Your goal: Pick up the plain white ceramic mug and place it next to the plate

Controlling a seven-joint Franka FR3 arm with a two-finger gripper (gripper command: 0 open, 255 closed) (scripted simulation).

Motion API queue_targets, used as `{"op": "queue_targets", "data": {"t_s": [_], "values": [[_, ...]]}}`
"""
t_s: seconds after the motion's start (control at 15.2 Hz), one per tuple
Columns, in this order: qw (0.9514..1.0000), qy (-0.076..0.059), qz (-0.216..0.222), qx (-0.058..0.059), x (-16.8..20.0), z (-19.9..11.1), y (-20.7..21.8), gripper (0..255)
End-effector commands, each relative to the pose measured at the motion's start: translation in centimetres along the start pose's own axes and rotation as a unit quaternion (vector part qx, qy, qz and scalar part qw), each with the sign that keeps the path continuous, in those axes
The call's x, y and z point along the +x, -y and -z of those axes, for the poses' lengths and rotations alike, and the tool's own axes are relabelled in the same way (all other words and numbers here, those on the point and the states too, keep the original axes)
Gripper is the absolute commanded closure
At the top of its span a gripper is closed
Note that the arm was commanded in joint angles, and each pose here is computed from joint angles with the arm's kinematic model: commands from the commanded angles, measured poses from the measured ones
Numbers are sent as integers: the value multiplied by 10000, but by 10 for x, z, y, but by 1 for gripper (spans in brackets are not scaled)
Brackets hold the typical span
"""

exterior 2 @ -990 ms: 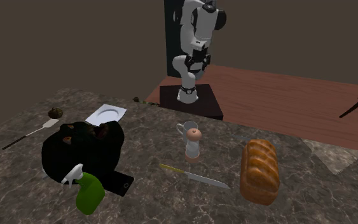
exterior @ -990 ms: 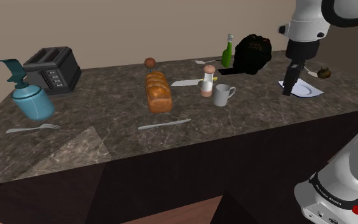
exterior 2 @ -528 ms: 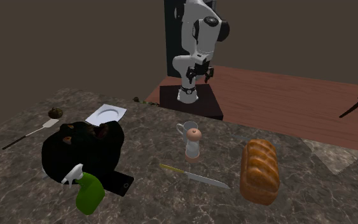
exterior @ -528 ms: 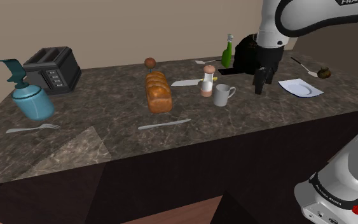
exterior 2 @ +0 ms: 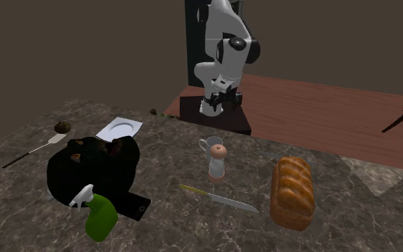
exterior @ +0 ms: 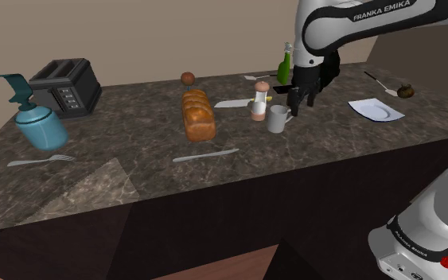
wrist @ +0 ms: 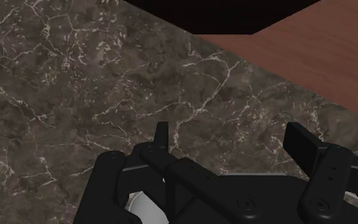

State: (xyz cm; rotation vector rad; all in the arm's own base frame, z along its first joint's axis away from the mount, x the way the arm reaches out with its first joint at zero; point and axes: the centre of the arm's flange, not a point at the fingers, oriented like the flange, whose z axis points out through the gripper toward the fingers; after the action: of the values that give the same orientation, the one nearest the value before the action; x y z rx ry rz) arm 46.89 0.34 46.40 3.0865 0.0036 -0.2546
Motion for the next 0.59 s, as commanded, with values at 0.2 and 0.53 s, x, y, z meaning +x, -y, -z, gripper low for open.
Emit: {"op": "queue_targets", "data": {"t_s": [0.2,0.53], "values": [[9994,18,-339,98,66,-22,-10,0],[9975,41,-672,194,127,-44,-24,0]]}}
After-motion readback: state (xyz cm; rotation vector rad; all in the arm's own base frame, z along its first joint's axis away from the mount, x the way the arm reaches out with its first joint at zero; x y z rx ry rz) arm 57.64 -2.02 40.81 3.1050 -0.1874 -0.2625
